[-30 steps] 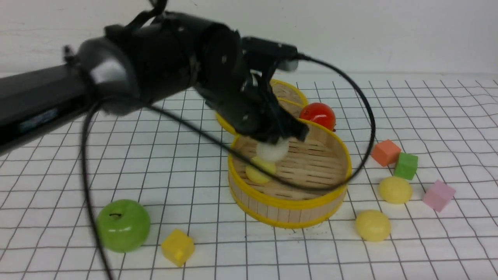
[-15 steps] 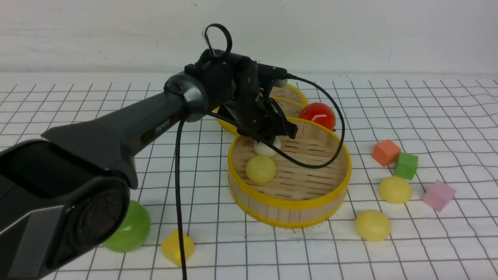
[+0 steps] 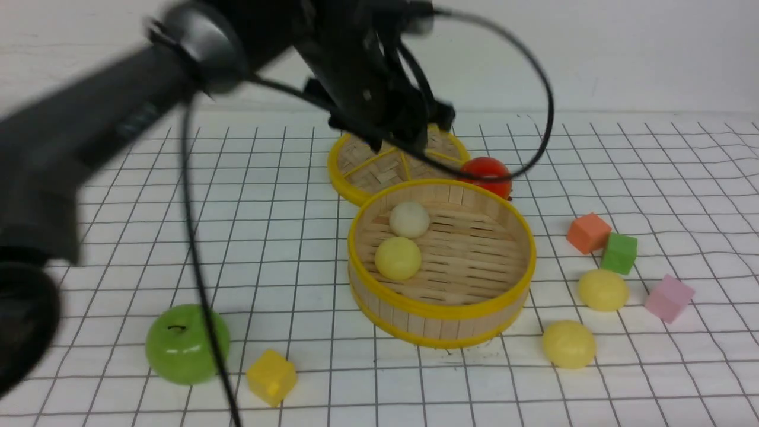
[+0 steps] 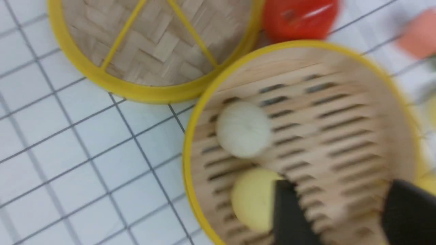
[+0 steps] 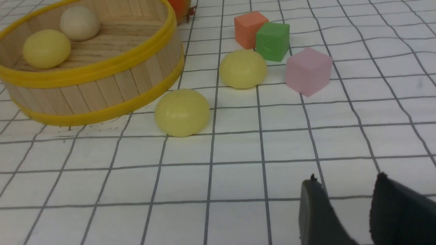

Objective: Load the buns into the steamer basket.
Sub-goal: Use the right arm to grab a steamed stuffed bun

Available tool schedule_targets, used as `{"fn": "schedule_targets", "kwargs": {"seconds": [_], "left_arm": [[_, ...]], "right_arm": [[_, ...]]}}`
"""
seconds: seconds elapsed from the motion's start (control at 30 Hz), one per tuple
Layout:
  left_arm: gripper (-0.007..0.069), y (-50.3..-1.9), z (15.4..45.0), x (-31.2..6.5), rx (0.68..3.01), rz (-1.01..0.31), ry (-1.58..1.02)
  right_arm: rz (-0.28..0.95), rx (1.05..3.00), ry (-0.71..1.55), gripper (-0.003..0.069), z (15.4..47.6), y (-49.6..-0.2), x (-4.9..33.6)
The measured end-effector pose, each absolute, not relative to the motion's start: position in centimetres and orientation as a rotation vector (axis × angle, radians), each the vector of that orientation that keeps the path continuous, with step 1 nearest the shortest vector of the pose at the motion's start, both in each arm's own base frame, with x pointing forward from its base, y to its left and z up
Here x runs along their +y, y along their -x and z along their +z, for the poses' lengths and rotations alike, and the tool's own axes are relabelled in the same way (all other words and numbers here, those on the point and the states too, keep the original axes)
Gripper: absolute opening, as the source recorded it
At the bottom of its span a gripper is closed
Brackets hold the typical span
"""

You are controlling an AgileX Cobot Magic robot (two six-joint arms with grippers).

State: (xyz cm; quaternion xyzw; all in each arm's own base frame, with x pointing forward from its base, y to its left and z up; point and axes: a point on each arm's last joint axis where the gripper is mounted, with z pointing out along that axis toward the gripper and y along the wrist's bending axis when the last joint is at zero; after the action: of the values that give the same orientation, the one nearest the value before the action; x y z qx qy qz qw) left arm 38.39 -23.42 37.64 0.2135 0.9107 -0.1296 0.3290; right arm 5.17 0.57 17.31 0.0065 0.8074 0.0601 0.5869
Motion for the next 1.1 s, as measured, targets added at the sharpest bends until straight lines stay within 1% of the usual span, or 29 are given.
{"fn": "schedule_targets", "kwargs": {"seconds": [0.1, 0.13, 0.17, 0.23, 0.27, 0.33, 0.37, 0.4, 0.43, 0.53, 0.57, 0.6, 0.7, 0.73, 0.77, 0.8, 0.83, 0.87, 0.9, 0.93, 0.97, 1.0, 1.07, 1.1], "left_arm": [[0.0047, -35.0, 42.1, -21.4, 2.307, -0.369, -0.548], [0.0047, -34.7, 42.3, -21.3, 2.305, -0.37, -0.547], [-0.0013, -32.4, 43.9, -20.1, 2.268, -0.397, -0.548], [-0.0013, -31.1, 44.6, -19.4, 2.245, -0.417, -0.541], [-0.0013, -29.0, 45.2, -18.3, 2.211, -0.449, -0.528], [-0.0013, -27.1, 45.3, -17.3, 2.188, -0.479, -0.514], [-0.0013, -25.2, 44.9, -16.3, 2.16, -0.511, -0.495], [-0.0013, -23.7, 44.2, -15.5, 2.123, -0.54, -0.471], [-0.0013, -23.4, 44.0, -15.3, 2.13, -0.544, -0.47], [-0.0013, -19.4, 40.9, -13.0, 2.052, -0.611, -0.4], [-0.0013, -18.1, 38.5, -12.2, 2.058, -0.621, -0.381], [-0.0013, -17.9, 38.2, -12.1, 2.055, -0.622, -0.378], [-0.0013, -14.3, 33.2, -9.6, 1.987, -0.636, -0.319], [-0.0013, -14.0, 32.9, -9.5, 1.992, -0.636, -0.319], [-0.0013, -12.6, 30.9, -8.5, 1.964, -0.641, -0.294], [-0.0013, -12.5, 30.7, -8.3, 1.946, -0.639, -0.288], [-0.0013, -11.5, 29.4, -7.6, 1.909, -0.642, -0.264], [-0.0013, -10.8, 28.5, -7.0, 1.88, -0.645, -0.247], [-0.0013, -10.3, 27.8, -6.6, 1.848, -0.645, -0.233], [-0.0013, -9.7, 27.1, -6.2, 1.816, -0.646, -0.219], [-0.0013, -9.5, 26.8, -6.0, 1.812, -0.647, -0.215], [-0.0013, -9.1, 26.2, -5.7, 1.789, -0.648, -0.204], [-0.0013, -8.9, 25.6, -5.5, 1.782, -0.648, -0.198], [-0.0013, -8.8, 25.3, -5.4, 1.784, -0.647, -0.197]], "right_arm": [[0.14, 1.882, -0.015, 0.0239, 17.3, -5.2, 0.6], [0.14, 1.882, -0.015, 0.0239, 17.3, -5.2, 0.6], [0.14, 1.882, -0.015, 0.0239, 17.3, -5.2, 0.6], [0.14, 1.882, -0.015, 0.0239, 17.3, -5.2, 0.6], [0.14, 1.882, -0.015, 0.0239, 17.3, -5.2, 0.6], [0.14, 1.882, -0.015, 0.0239, 17.3, -5.2, 0.6], [0.129, 1.882, -0.007, 0.0239, 17.3, -5.2, 0.5], [0.089, 1.881, 0.024, 0.0239, 17.3, -5.2, 0.4], [0.087, 1.881, 0.027, 0.0239, 17.3, -5.2, 0.4], [-0.157, 1.865, 0.227, 0.0239, 17.3, -5.2, -0.2], [-0.249, 1.856, 0.3, 0.0239, 17.3, -5.2, -0.4], [-0.263, 1.854, 0.311, 0.0239, 17.4, -5.2, -0.5], [-0.457, 1.83, 0.449, 0.0239, 17.4, -5.2, -1.0], [-0.464, 1.829, 0.454, 0.0239, 17.4, -5.2, -1.0], [-0.525, 1.818, 0.492, 0.0239, 17.4, -5.3, -1.2], [-0.538, 1.816, 0.5, 0.0239, 17.4, -5.3, -1.3], [-0.562, 1.799, 0.516, 0.0239, 17.5, -5.3, -1.3], [-0.554, 1.782, 0.511, 0.0239, 17.6, -5.4, -1.2], [-0.527, 1.759, 0.49, 0.0239, 17.8, -5.4, -1.1], [-0.475, 1.721, 0.45, 0.0239, 18.1, -5.5, -0.9], [-0.455, 1.716, 0.432, 0.0239, 18.2, -5.5, -0.8], [-0.364, 1.666, 0.364, 0.0239, 18.7, -5.6, -0.5], [-0.234, 1.621, 0.261, 0.0241, 19.2, -5.7, -0.2], [-0.146, 1.596, 0.19, 0.0241, 19.5, -5.7, 0.0]]}}
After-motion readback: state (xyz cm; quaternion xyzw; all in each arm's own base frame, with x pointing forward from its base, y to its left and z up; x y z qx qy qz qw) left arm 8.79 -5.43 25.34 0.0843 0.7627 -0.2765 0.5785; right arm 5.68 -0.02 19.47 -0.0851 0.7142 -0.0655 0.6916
